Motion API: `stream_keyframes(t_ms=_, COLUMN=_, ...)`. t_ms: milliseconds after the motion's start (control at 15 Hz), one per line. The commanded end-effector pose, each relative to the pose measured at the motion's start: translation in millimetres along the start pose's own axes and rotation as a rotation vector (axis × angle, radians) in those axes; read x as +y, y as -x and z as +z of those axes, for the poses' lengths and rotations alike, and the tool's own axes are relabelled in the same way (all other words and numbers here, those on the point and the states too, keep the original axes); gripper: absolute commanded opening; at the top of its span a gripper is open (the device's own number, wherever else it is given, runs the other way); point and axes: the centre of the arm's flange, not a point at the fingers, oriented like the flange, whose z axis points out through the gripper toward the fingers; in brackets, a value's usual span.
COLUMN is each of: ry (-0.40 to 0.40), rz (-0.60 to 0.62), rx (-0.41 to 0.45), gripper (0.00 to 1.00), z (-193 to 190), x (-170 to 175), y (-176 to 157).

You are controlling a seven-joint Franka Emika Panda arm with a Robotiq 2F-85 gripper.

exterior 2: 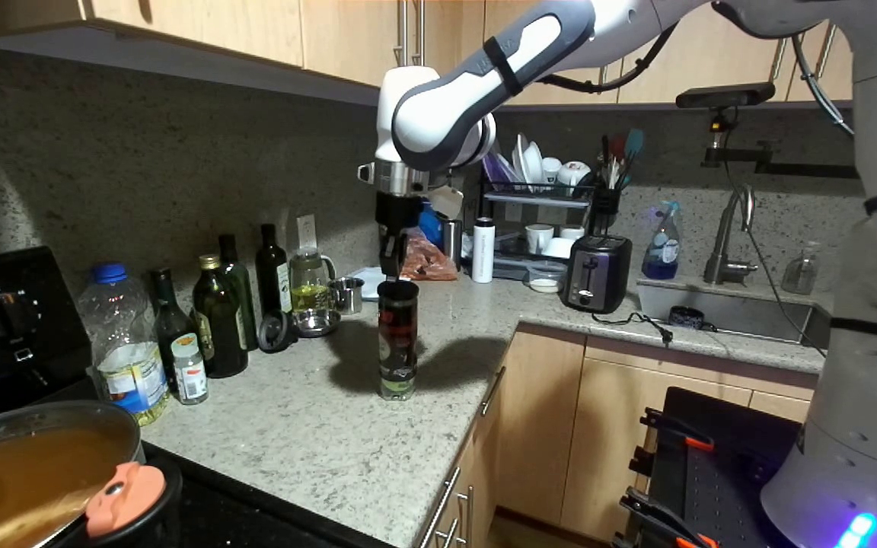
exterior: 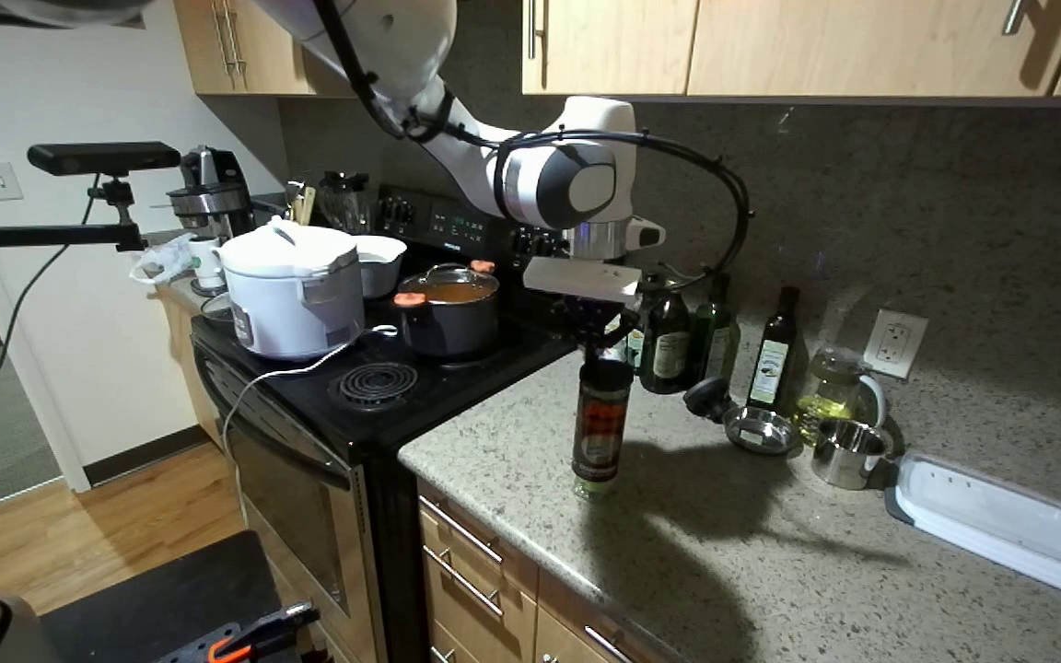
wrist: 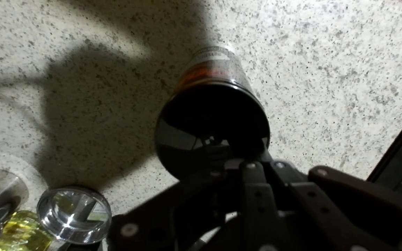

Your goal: Seal the lid of the container

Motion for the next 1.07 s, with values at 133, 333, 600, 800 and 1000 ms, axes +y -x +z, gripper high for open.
stream_keyframes(t_ms=133, ry=0.006, rz=0.016, rx=0.011, gripper=0.0, z=-9.4, x=2.5, y=10.4)
stream_keyframes(t_ms=333, ry=0.006, rz=0.013, rx=0.016, gripper=0.0, z=-11.8, x=0.7, y=11.6)
stream_keyframes(t_ms=600, ry=0.017, rz=0.009, rx=0.024, gripper=0.0, z=-17.2, x=-2.2, y=12.5)
stream_keyframes(t_ms=800, ry=0.041, rz=0.018, rx=0.045, gripper=0.0, z=-22.9, x=0.9, y=11.8)
stream_keyframes(t_ms=1000, ry=0.067, rz=0.022, rx=0.075, gripper=0.0, z=-25.1, x=6.3, y=8.4)
